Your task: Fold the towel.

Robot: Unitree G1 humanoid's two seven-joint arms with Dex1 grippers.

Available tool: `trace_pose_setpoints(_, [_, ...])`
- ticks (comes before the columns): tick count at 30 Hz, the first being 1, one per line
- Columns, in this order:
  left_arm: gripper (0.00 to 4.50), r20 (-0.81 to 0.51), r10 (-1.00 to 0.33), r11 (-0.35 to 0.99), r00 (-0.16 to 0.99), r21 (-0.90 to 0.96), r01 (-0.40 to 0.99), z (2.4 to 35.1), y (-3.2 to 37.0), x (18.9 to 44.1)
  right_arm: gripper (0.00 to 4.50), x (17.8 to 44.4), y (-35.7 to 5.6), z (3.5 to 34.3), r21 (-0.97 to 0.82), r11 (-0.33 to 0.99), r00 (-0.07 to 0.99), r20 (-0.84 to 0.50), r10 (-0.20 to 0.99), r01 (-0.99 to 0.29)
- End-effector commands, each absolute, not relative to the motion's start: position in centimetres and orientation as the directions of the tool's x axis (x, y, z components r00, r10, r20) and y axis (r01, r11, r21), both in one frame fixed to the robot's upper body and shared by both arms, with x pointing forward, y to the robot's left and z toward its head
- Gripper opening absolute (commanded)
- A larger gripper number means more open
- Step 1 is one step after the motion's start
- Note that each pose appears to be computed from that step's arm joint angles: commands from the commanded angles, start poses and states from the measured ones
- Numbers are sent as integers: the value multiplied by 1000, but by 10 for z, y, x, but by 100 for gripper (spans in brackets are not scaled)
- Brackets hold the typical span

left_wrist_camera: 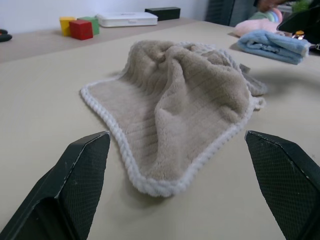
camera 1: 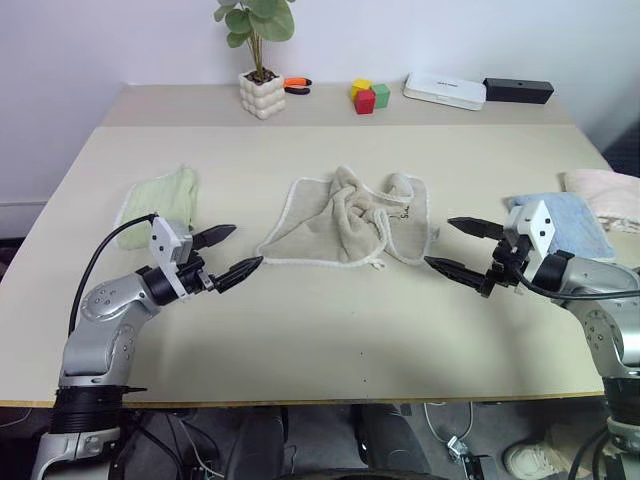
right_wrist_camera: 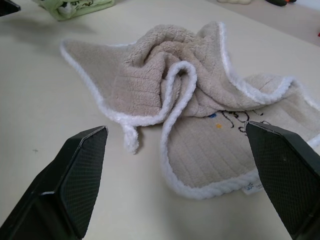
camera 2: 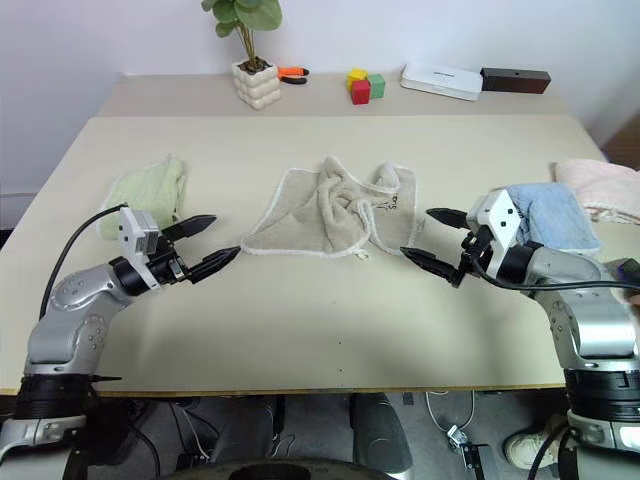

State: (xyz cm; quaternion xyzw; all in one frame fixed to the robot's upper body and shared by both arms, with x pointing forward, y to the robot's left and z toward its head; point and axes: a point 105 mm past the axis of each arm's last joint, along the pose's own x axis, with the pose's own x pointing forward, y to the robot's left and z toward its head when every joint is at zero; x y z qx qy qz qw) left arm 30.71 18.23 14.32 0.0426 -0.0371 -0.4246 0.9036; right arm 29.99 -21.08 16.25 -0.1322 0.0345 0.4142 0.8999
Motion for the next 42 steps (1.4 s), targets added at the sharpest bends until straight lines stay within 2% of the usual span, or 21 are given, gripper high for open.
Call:
trace_pose_setpoints(1, [442, 47, -778, 625, 626, 157, 765, 153, 184, 307, 450, 300, -206, 178, -259, 610, 652, -125, 748, -749])
trace_pose_setpoints(13, [442, -3, -785, 604, 619, 215, 767, 156, 194, 303, 450, 309, -190, 179, -263, 585, 624, -93, 776, -767])
trace_pose_setpoints(20, [442, -85, -768, 577, 634, 336, 744, 140, 206, 302, 450, 316, -162, 182, -256, 555, 582, -35, 813, -791])
trace_pose_setpoints(26, [442, -134, -768, 508, 626, 468, 723, 127, 194, 308, 450, 311, -147, 182, -241, 542, 561, -17, 827, -805])
trace_pose_setpoints(30, [442, -90, -767, 511, 635, 513, 690, 129, 180, 324, 450, 301, -142, 178, -219, 531, 546, -8, 838, -819])
trace_pose_setpoints(34, [442, -114, -769, 476, 629, 556, 682, 119, 169, 334, 450, 302, -140, 173, -211, 561, 572, 8, 820, -801])
trace_pose_setpoints(39, [442, -158, -771, 472, 617, 508, 720, 100, 151, 349, 450, 301, -137, 176, -205, 580, 587, 34, 809, -788])
trace_pose_setpoints(42, [363, -228, -784, 444, 577, 444, 778, 84, 140, 350, 450, 300, -141, 174, -209, 595, 603, 30, 797, -776])
